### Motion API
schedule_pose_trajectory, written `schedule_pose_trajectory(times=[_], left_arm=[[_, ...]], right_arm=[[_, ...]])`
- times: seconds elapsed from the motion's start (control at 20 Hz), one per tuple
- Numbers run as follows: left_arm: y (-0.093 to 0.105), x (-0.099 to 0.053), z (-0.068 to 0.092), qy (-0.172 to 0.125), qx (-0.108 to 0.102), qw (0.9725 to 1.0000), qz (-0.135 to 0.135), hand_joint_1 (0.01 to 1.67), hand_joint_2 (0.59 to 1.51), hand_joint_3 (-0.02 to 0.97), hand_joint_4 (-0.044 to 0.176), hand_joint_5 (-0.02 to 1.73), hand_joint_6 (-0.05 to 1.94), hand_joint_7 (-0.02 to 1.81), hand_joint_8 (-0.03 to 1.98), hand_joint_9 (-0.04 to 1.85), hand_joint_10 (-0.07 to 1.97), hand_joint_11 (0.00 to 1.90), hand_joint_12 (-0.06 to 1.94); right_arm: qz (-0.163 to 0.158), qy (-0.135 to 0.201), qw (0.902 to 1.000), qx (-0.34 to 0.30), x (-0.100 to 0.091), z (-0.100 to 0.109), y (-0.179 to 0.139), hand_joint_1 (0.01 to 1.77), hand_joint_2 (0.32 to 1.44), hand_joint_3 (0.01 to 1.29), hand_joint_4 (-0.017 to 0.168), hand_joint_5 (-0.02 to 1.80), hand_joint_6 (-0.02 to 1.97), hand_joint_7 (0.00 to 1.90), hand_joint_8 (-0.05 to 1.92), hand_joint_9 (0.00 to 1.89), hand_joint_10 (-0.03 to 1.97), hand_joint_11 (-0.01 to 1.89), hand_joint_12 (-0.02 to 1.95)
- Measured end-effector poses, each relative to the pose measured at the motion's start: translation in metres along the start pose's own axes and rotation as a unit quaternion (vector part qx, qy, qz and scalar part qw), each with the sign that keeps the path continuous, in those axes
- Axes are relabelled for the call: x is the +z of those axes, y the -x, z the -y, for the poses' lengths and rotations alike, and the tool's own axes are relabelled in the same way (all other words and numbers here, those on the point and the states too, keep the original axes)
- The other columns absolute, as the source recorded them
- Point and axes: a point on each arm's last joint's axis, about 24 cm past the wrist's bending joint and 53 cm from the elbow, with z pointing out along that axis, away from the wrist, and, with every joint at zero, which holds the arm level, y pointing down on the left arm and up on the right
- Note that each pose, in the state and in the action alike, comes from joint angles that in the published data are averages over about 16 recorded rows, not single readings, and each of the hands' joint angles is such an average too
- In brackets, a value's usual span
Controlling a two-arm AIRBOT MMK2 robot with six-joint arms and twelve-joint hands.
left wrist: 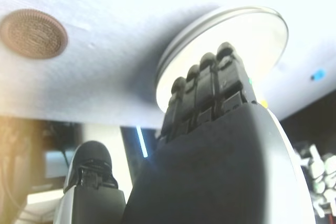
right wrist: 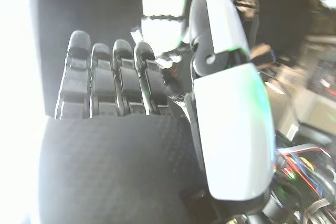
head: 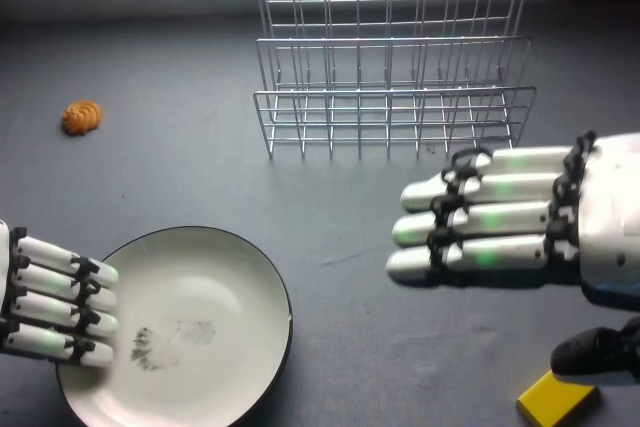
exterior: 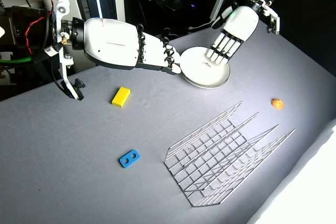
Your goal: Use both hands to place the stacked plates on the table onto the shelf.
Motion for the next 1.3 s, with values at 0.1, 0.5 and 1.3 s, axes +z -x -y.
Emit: schedule_pose_trajectory(times=[0.1,0.5,1.3], left_arm=[[-0.003,0.001,0.000,0.003,-0.006,1.0000,-0.003,0.02,1.167,0.009,-0.001,0.02,0.00,0.02,-0.01,0.02,0.01,0.02,-0.02],[-0.010,0.009,0.001,0.011,-0.029,0.9995,-0.006,0.02,1.178,0.009,-0.006,0.03,-0.01,0.02,0.00,0.02,0.01,0.02,-0.01],[0.013,0.041,0.035,-0.006,-0.069,0.9970,0.034,0.02,1.180,0.009,-0.007,0.05,-0.02,0.03,0.01,0.04,0.01,0.03,0.01]], right_arm=[[-0.005,0.005,1.0000,0.005,0.001,-0.002,-0.002,1.14,1.06,0.01,-0.003,0.19,0.02,0.12,0.01,0.06,0.00,0.02,0.40],[-0.015,0.012,0.9998,0.004,0.002,-0.004,-0.006,1.09,1.05,0.01,-0.002,0.18,0.02,0.12,0.01,0.09,0.01,0.02,0.51],[0.000,0.019,0.9992,-0.037,0.010,-0.008,0.000,1.04,0.96,0.01,-0.002,0.12,0.02,0.09,0.01,0.05,0.00,0.02,0.39]])
